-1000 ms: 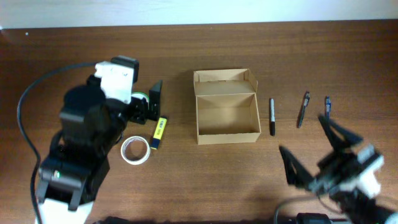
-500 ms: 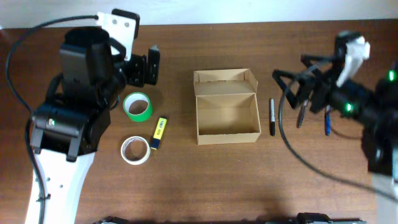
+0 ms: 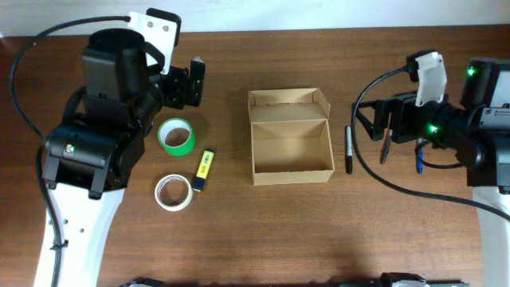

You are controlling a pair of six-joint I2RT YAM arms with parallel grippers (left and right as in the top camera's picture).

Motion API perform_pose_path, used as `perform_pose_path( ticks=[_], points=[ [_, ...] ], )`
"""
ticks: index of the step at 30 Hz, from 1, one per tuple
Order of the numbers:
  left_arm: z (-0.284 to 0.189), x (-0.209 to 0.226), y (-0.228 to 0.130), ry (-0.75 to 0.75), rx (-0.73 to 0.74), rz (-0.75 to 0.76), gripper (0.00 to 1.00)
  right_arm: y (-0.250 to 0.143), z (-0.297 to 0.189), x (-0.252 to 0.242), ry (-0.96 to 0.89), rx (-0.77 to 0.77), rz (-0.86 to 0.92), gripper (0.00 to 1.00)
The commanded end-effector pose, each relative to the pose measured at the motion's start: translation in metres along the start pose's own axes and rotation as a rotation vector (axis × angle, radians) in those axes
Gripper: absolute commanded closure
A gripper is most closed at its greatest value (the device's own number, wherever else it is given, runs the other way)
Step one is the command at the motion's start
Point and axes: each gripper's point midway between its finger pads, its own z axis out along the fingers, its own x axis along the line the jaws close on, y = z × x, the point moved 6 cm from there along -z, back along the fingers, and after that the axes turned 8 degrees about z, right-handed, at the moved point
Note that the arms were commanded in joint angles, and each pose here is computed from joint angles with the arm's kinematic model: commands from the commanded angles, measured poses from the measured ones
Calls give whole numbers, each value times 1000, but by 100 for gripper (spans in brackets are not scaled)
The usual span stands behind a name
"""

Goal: Pack container
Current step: 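Move the left gripper over the green tape roll and lower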

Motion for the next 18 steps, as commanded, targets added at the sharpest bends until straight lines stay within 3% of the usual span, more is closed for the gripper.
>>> perform_pose_path(
  ticks=[1, 7, 12, 14, 18],
  points=[
    [17, 7, -10, 69, 85, 18, 1, 2, -5, -30, -271, -6, 40, 1],
    [50, 24, -32, 104, 207, -20, 1, -5, -17, -60, -406, 14, 139, 1],
    [58, 41, -32, 130, 184, -53, 0, -6, -35, -90, -480, -14, 225, 1],
    [59, 50, -30, 152, 168, -67, 11, -7, -40, -99, -489, -27, 266, 1],
    [60, 62, -31, 183, 160, -85, 53, -8, -43, -116, -510, -24, 317, 1]
  ],
)
